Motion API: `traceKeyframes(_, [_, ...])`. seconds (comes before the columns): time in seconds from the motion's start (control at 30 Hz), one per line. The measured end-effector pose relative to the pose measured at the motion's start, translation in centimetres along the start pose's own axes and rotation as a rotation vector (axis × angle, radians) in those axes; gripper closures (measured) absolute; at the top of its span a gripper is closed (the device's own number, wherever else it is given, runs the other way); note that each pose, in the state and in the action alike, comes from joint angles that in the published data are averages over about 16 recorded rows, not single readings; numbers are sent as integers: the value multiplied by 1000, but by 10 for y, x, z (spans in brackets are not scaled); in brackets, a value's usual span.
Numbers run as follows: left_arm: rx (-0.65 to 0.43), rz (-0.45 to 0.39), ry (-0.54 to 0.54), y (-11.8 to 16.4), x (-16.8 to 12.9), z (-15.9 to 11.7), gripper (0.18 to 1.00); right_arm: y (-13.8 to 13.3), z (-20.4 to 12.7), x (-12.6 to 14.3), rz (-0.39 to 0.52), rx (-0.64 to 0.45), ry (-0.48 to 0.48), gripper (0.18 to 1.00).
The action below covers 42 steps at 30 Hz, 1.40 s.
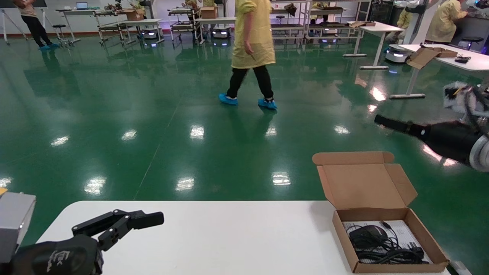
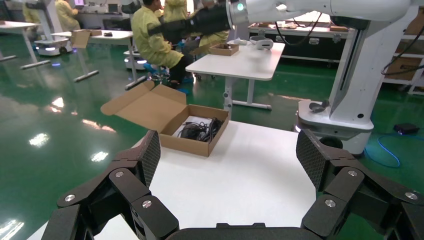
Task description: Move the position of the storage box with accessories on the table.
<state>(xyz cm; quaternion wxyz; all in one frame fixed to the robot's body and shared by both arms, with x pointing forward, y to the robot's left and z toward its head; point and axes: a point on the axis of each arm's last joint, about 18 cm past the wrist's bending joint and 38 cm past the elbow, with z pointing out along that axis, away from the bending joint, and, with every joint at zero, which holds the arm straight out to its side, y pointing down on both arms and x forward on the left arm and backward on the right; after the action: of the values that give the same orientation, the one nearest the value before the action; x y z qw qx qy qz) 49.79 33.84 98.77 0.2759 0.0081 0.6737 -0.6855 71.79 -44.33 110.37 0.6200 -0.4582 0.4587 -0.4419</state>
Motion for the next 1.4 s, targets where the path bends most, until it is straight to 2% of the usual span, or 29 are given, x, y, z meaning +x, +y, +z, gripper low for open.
traceKeyframes(0.13, [0, 0, 0, 0, 0, 0, 184, -1, 1, -6, 9, 8, -29, 250])
traceKeyframes(0.4, [0, 0, 0, 0, 0, 0, 184, 22, -2, -19, -4, -28, -122, 193])
traceKeyframes(0.87, [0, 0, 0, 0, 0, 0, 184, 56, -29, -69, -39, -36, -434, 178])
traceKeyframes(1.4, [0, 0, 0, 0, 0, 0, 184, 76, -93, -116, -153, 0, -763, 178])
